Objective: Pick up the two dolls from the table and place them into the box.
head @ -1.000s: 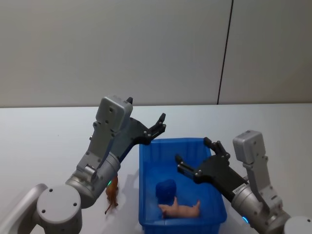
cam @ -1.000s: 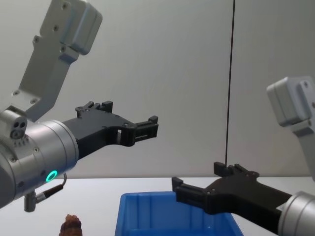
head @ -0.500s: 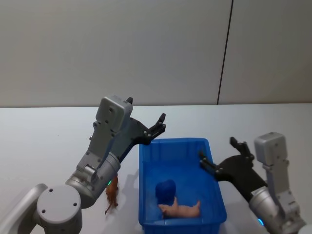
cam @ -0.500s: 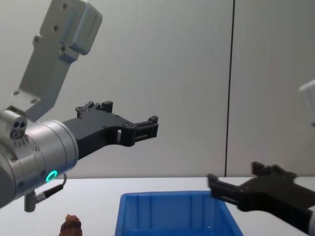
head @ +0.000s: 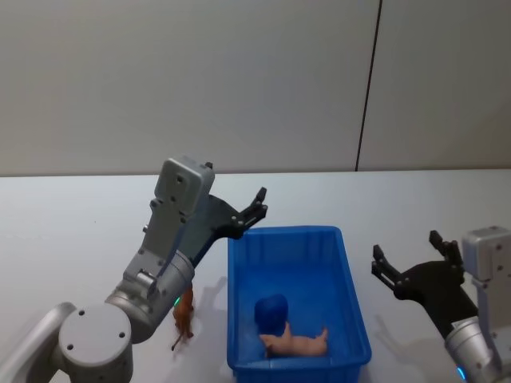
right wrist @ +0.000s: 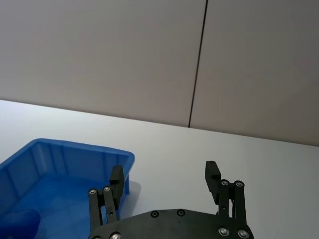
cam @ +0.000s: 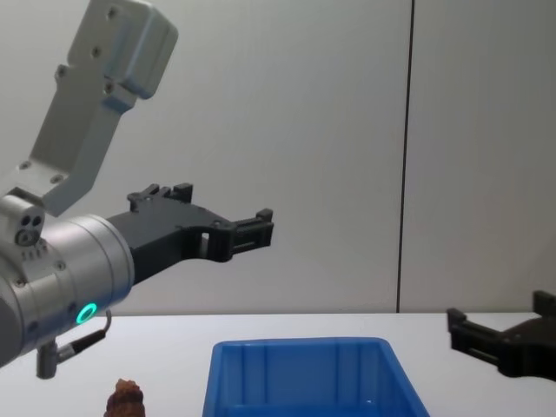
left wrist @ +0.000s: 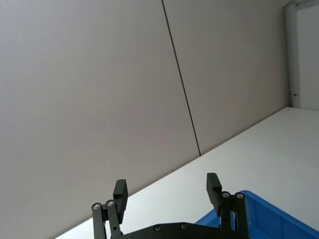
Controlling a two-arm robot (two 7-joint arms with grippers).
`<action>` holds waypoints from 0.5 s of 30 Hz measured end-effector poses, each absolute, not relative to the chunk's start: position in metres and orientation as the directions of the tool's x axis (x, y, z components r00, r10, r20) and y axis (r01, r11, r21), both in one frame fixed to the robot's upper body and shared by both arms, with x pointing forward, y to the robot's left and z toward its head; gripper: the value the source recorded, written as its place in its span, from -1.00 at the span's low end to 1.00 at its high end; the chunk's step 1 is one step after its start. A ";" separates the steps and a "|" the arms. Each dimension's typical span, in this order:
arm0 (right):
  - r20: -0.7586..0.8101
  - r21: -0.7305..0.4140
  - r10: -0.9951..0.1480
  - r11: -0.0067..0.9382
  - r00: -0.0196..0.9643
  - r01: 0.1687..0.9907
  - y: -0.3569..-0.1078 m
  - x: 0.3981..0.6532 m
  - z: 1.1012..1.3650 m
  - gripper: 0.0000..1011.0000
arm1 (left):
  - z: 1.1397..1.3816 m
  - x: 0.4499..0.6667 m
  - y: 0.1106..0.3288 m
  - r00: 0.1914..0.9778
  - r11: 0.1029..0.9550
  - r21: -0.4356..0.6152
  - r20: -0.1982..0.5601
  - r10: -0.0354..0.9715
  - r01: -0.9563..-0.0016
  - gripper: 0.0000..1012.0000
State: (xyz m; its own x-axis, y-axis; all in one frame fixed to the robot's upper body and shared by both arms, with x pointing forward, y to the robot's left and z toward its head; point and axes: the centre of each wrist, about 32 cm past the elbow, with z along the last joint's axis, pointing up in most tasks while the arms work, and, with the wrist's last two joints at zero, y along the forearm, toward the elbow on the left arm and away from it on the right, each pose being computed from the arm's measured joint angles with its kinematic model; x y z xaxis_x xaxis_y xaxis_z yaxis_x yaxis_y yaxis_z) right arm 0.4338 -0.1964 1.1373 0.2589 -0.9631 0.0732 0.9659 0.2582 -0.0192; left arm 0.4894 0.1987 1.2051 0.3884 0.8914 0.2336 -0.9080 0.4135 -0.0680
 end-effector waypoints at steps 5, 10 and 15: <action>0.078 -0.021 -0.971 0.224 0.225 0.974 -0.201 0.429 1.137 0.98 | 1.207 0.485 0.199 0.357 0.374 -0.040 0.215 0.909 -0.927 0.98; 0.080 -0.021 -0.975 0.207 0.208 0.978 -0.203 0.427 1.138 0.98 | 1.209 0.479 0.201 0.315 0.319 0.006 0.190 0.930 -0.948 0.98; 0.082 -0.022 -0.977 0.194 0.196 0.981 -0.204 0.425 1.138 0.98 | 1.211 0.475 0.204 0.284 0.278 0.058 0.166 0.944 -0.959 0.98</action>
State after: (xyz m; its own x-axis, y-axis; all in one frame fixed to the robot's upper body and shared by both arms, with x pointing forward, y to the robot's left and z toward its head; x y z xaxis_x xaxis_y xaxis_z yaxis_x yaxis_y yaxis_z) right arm 0.4252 -0.2044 1.1380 0.1956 -0.9773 0.0818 0.9807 0.1944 -0.0217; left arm 0.4750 0.2039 1.2107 0.2843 0.9442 0.1663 -0.9587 0.2784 0.0583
